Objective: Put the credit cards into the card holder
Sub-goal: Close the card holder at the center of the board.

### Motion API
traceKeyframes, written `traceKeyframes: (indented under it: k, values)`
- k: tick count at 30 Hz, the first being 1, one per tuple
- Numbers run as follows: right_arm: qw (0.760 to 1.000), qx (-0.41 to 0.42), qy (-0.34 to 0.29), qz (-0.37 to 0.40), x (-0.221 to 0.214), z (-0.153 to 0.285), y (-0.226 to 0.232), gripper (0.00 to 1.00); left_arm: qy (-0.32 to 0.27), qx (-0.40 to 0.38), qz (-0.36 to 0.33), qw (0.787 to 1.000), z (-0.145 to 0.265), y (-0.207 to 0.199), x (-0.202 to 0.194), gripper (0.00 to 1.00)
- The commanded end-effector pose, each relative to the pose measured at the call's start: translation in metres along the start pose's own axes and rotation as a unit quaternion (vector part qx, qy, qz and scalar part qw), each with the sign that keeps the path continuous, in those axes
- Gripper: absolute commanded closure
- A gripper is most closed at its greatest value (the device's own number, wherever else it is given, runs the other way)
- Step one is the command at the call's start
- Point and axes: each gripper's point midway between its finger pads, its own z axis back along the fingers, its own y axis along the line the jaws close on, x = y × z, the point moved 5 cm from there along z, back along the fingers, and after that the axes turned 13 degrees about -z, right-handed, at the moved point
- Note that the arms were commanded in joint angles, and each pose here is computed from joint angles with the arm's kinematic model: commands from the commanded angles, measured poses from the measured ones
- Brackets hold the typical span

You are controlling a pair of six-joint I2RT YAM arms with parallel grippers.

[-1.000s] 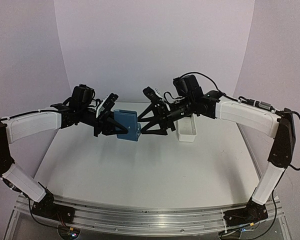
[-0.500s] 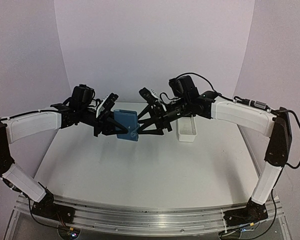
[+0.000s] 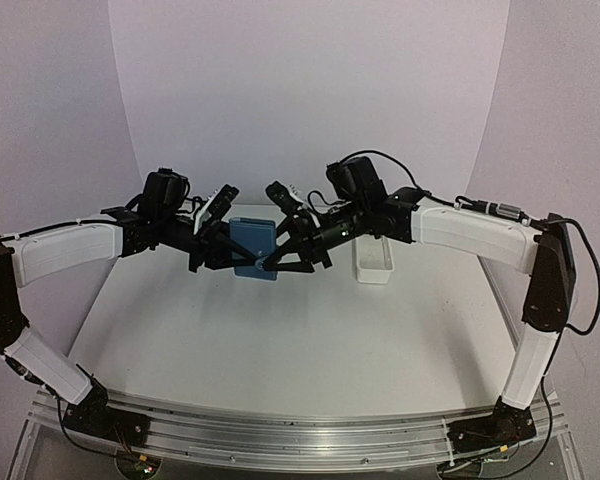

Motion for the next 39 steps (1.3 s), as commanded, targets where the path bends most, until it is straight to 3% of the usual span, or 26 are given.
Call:
traceKeyframes:
  k: [1,17,23,28,32,37,39]
  values:
    - [1.0,-0.01,-0.018,0.02,0.015,0.001,0.002,0.56,-0.014,0.005,-0.038,0.999,0.003,0.0,0.022,1.0]
    - [0.998,-0.028,-0.045,0.031,0.026,0.001,-0.003,0.61,-0.016,0.008,-0.023,1.0,0.002,0.002,0.022,1.0]
    - [0.998,-0.048,-0.044,0.013,0.023,0.004,-0.006,0.74,-0.01,0.019,0.009,1.0,0.002,0.006,0.019,1.0]
    - [0.998,-0.029,-0.046,-0.021,0.021,0.002,-0.003,0.74,0.005,0.027,0.042,0.999,0.001,0.007,0.006,1.0]
    - [0.994,-0.025,-0.068,-0.08,0.016,-0.002,-0.01,0.77,0.011,0.026,0.102,0.994,-0.002,0.01,-0.006,1.0]
    - [0.966,-0.04,-0.083,-0.242,-0.024,-0.015,-0.035,0.98,0.026,0.021,0.247,0.968,-0.012,0.02,-0.041,1.0]
    - [0.949,-0.053,-0.096,-0.297,-0.054,-0.017,-0.041,1.0,0.039,0.036,0.29,0.956,-0.015,0.024,-0.066,0.98]
